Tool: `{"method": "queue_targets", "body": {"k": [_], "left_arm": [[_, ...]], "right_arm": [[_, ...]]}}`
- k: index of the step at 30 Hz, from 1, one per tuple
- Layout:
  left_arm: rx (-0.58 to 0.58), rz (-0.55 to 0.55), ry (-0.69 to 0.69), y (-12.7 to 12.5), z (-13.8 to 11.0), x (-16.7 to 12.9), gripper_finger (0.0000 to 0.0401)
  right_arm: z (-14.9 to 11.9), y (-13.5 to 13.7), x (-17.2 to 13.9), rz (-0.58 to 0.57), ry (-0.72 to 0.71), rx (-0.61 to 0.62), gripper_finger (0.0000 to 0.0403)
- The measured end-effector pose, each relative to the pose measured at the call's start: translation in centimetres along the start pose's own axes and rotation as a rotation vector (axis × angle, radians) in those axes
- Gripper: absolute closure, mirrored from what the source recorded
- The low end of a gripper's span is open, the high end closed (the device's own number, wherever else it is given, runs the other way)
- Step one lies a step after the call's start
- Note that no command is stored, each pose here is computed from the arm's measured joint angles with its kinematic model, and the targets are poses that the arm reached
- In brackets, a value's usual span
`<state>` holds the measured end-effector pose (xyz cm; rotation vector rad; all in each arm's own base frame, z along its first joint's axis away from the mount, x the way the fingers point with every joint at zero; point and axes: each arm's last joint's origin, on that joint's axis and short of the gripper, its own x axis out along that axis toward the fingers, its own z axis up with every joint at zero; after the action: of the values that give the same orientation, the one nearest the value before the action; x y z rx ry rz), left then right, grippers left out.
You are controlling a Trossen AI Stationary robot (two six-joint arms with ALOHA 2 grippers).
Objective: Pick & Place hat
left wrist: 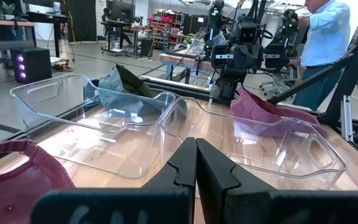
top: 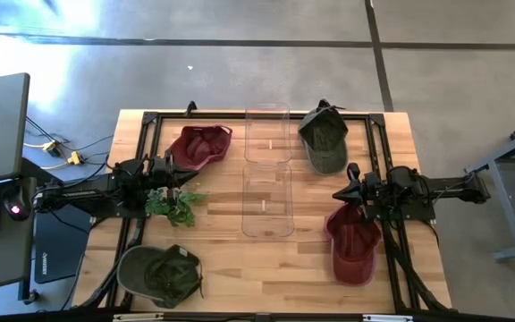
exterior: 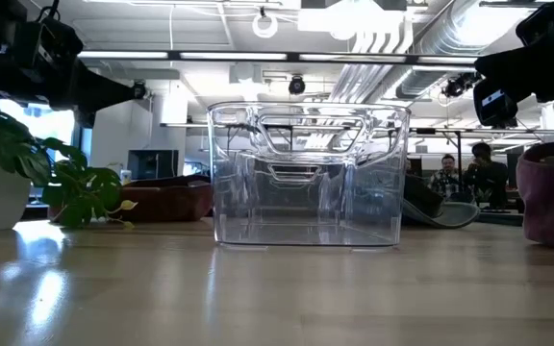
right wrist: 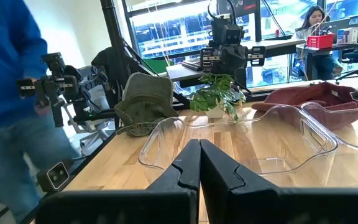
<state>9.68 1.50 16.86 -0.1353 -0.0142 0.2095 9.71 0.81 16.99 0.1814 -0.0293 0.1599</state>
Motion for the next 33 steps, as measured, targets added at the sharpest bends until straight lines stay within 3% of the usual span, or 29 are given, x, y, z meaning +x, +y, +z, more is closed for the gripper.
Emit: {"method": "queue_targets", "body": {"k": [15, 18, 25, 28, 33], "left_arm": [[-0.01, 0.01, -0.02, 0.0, 0.2, 0.0, 0.0401], [-0.112, -0.003, -0.064, -0.1, 0.6, 0.0, 0.0401], [-0.643, -0.114, -0.334, -0.3, 3.3, -0.6, 0.0401], [-0.665, -0.109, -0.427, -0.3, 4.4, -1.0, 0.0401], [-0.615, 0.009, -0.405, -0.6, 8.4, -0.6, 0.0401]], "right_arm": [[0.0, 0.0, 0.0, 0.0, 0.0, 0.0, 0.0402], [0.0, 0.0, 0.0, 0.0, -0.001, 0.0, 0.0402], [0.0, 0.0, 0.0, -0.001, 0.0, 0.0, 0.0402], [0.0, 0.0, 0.0, -0.001, 0.0, 0.0, 0.0402], [0.0, 0.0, 0.0, -0.001, 0.0, 0.0, 0.0402]]}}
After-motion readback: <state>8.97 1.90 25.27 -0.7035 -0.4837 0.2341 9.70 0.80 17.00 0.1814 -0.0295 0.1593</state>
